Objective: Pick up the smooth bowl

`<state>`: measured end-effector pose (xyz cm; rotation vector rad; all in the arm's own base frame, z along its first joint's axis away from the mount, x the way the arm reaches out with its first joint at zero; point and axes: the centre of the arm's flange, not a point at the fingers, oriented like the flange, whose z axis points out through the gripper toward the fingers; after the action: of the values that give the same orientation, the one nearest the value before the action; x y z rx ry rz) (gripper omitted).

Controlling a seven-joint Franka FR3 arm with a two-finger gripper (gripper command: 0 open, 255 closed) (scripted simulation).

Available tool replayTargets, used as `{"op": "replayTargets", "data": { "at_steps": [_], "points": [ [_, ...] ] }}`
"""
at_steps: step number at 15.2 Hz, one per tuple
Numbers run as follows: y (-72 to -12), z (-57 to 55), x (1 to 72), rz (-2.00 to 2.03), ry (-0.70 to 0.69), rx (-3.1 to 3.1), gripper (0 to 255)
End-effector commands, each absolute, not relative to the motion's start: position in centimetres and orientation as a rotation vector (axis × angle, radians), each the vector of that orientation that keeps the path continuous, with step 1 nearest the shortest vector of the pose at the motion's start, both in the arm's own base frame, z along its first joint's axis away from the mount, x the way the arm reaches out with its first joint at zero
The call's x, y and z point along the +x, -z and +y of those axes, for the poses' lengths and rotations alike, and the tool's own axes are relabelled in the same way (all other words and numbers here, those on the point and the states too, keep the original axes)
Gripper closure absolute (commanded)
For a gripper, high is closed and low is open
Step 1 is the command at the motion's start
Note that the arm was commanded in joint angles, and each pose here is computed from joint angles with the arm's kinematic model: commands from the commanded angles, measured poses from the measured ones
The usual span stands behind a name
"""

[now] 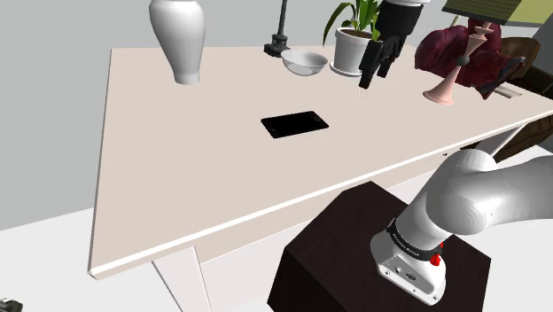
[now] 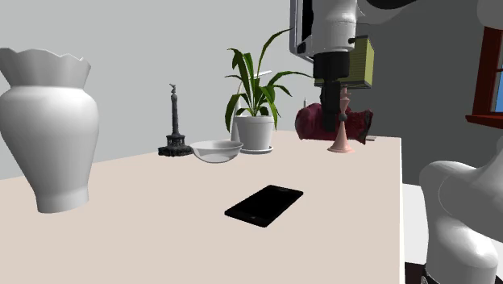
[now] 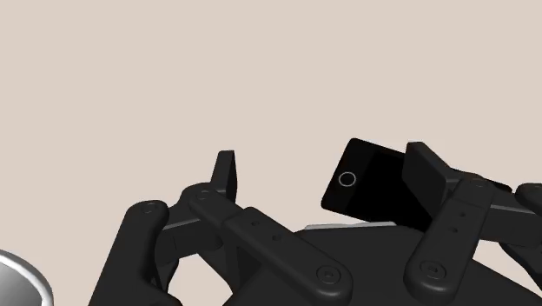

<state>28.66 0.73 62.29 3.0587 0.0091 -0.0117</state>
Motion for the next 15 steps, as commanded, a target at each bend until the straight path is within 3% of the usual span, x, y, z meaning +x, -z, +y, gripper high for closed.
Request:
{"op": "replayTargets", "data": {
  "at_steps": [1,15],
  "points": [
    [-62.3,0.7,28.7,0.009,0.012,3.059,0],
    [-56.7,-4.3,43.0,0.294,-0.081,2.824,0]
  ]
}}
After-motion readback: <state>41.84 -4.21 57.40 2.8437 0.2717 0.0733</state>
